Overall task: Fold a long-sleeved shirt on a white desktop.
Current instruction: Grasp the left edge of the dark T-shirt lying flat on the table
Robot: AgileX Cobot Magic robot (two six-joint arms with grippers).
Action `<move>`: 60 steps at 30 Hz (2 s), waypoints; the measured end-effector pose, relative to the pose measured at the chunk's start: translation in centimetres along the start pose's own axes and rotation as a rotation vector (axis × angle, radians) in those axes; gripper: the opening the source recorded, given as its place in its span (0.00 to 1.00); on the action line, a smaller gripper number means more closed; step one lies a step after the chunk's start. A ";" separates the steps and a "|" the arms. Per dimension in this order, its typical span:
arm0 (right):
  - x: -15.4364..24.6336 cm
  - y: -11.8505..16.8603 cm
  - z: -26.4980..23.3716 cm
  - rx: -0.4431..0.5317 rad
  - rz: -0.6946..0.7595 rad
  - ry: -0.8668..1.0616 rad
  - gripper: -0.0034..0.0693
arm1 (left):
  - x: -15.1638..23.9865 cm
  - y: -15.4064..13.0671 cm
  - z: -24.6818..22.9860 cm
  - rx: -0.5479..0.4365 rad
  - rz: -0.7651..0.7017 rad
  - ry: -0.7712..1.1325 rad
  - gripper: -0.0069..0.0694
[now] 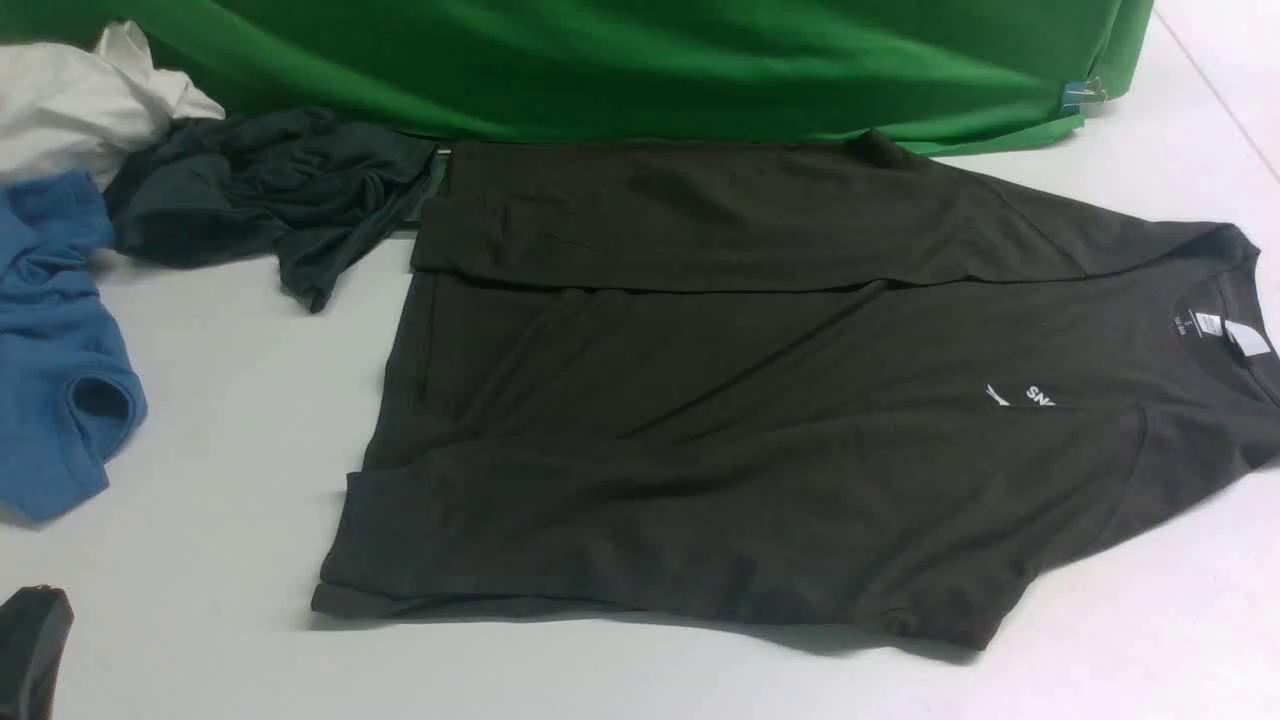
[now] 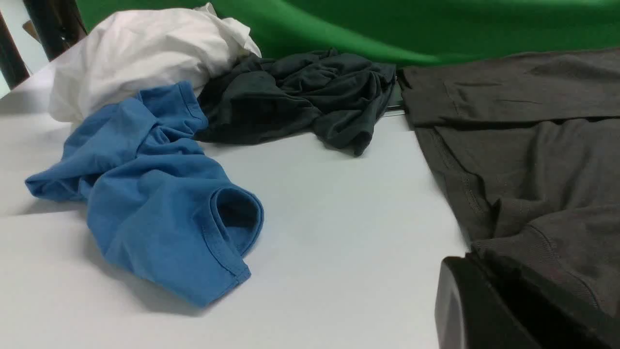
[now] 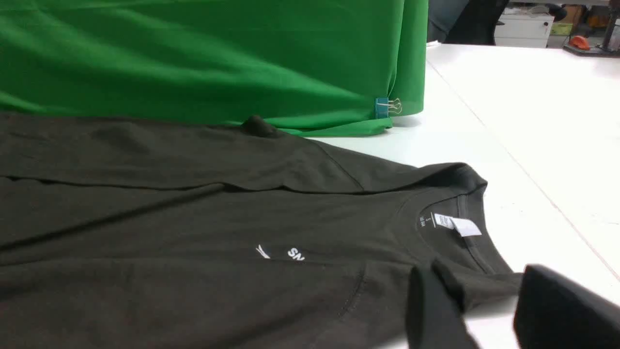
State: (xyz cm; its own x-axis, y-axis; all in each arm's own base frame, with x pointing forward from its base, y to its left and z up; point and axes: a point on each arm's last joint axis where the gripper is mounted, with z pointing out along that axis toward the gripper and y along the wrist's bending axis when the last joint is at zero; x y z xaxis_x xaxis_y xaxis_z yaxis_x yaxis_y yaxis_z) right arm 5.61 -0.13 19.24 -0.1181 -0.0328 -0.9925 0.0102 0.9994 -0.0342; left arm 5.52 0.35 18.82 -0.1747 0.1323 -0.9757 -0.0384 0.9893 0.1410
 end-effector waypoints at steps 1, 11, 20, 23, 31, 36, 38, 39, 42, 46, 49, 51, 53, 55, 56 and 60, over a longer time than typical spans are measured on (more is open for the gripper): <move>0.0 0.0 0.0 0.000 0.000 0.000 0.38 | 0.0 0.0 0.0 0.000 0.000 0.000 0.12; 0.0 0.0 0.0 0.000 0.000 0.000 0.38 | 0.0 0.0 0.0 0.000 0.000 0.000 0.12; 0.0 0.0 0.0 0.000 0.000 0.000 0.38 | 0.0 0.0 0.0 0.000 0.000 0.000 0.12; 0.0 0.0 0.0 0.000 0.000 0.000 0.38 | 0.0 0.0 0.0 0.000 0.000 0.000 0.12; 0.0 0.0 0.0 0.000 0.002 0.000 0.38 | 0.0 0.0 0.0 0.000 0.000 0.000 0.12; 0.0 0.0 0.0 -0.001 0.003 -0.001 0.38 | 0.0 0.0 0.0 0.000 0.000 0.000 0.12; 0.0 0.0 0.0 -0.001 0.003 -0.001 0.38 | 0.0 0.0 0.0 0.000 0.000 0.000 0.12; 0.0 0.0 0.0 -0.001 0.003 -0.001 0.38 | 0.0 0.0 0.0 -0.002 0.008 0.000 0.12; 0.0 0.0 0.0 -0.001 0.003 -0.001 0.38 | 0.0 0.1 0.0 -0.009 0.033 -0.005 0.12; 0.0 0.0 0.0 -0.001 0.003 -0.001 0.38 | -0.1 0.1 0.0 -0.012 0.042 -0.008 0.12; 0.0 0.0 0.0 -0.001 0.003 -0.001 0.38 | -0.1 0.2 0.0 -0.018 0.068 -0.009 0.12; 0.0 0.0 0.0 -0.001 0.003 -0.003 0.38 | -0.1 0.2 0.0 -0.027 0.100 -0.012 0.12; 0.0 0.0 0.0 -0.001 0.003 -0.003 0.38 | -0.2 0.4 0.0 -0.045 0.170 -0.023 0.12; 0.0 0.0 0.0 -0.001 0.003 -0.004 0.38 | -0.6 0.5 0.0 -0.059 0.225 -0.064 0.12; 0.0 0.0 0.0 -0.001 0.003 -0.004 0.38 | -1.0 0.4 -0.1 -0.062 0.237 -0.107 0.12; -0.2 0.0 0.0 -0.002 0.045 -0.022 0.38 | -2.5 0.3 -0.4 -0.066 0.237 -0.276 0.12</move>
State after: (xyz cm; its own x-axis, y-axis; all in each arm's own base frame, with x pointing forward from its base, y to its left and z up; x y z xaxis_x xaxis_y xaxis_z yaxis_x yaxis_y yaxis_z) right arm 5.62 -0.11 19.44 -0.0954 0.0124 -0.9954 0.0131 0.9999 0.0112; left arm 5.60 0.28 21.39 0.0857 0.3780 -0.9218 -0.0937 0.9242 0.3702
